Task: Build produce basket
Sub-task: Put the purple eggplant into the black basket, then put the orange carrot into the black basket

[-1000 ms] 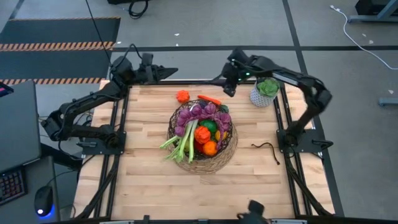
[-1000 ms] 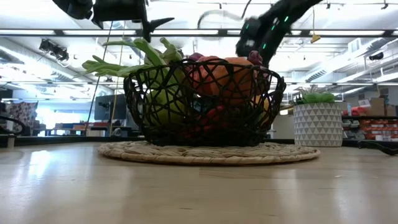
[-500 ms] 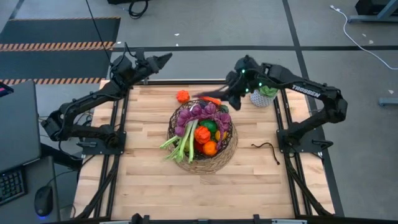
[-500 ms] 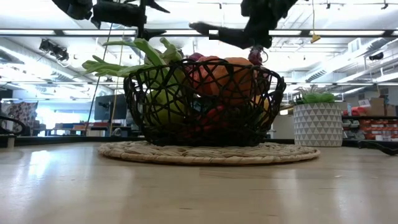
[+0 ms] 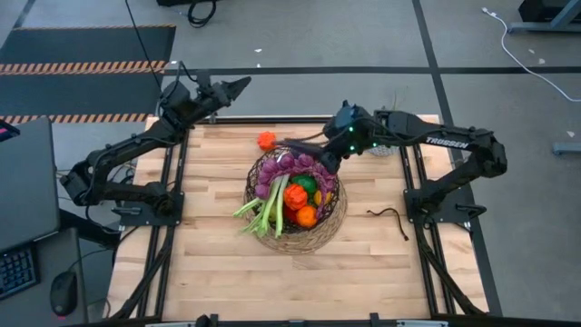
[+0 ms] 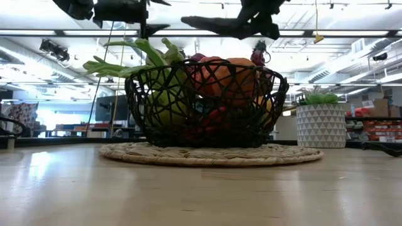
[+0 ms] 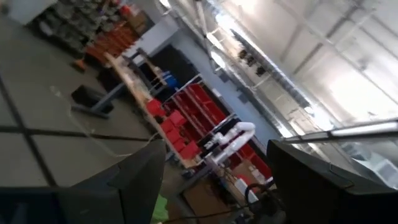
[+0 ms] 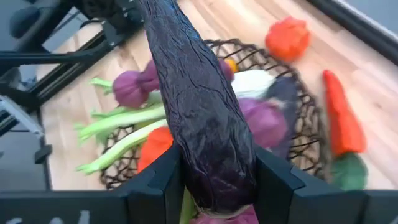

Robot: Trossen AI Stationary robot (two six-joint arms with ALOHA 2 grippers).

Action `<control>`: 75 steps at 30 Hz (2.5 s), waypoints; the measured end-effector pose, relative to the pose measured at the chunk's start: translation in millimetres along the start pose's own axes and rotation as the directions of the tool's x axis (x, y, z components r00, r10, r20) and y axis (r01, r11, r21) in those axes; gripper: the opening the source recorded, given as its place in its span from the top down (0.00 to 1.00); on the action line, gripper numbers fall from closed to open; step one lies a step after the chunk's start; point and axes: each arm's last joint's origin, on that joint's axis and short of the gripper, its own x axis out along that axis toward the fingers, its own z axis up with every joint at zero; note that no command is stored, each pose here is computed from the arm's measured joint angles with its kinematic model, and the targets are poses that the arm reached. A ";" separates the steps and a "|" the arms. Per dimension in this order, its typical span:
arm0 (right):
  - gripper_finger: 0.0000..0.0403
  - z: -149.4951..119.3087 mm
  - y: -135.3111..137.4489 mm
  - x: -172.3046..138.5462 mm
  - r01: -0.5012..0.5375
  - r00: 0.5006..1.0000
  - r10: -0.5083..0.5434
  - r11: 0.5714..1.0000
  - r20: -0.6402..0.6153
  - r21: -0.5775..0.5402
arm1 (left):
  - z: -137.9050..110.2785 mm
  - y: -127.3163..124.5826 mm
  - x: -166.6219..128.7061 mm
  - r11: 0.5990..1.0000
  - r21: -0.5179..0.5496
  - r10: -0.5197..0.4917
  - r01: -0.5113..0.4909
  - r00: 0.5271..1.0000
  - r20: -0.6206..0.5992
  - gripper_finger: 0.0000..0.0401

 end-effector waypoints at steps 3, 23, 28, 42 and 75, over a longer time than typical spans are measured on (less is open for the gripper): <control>0.62 -5.7 10.0 0.5 -0.014 1.000 0.014 1.000 -0.013 -0.015 | -2.7 -5.6 0.8 0.998 0.050 -0.040 0.040 0.999 -0.005 0.29; 0.53 -16.0 16.8 0.5 -0.066 0.992 0.059 0.996 -0.107 -0.063 | -25.7 -20.7 4.1 0.995 0.035 -0.086 0.089 0.993 -0.083 0.29; 0.40 -17.7 16.9 0.3 -0.078 0.989 0.070 0.996 -0.130 -0.054 | -25.7 -20.7 4.1 0.996 0.012 -0.086 0.087 0.993 -0.083 0.29; 0.32 -0.2 -20.0 -5.8 0.207 0.978 -0.207 0.977 0.010 0.043 | -33.3 -26.5 4.5 0.993 -0.002 -0.114 0.115 0.986 -0.118 0.29; 0.34 3.1 -223.2 144.0 -0.023 0.920 0.054 0.996 -0.388 0.086 | -40.1 -15.1 3.8 1.000 -0.024 0.011 -0.015 0.984 -0.178 0.29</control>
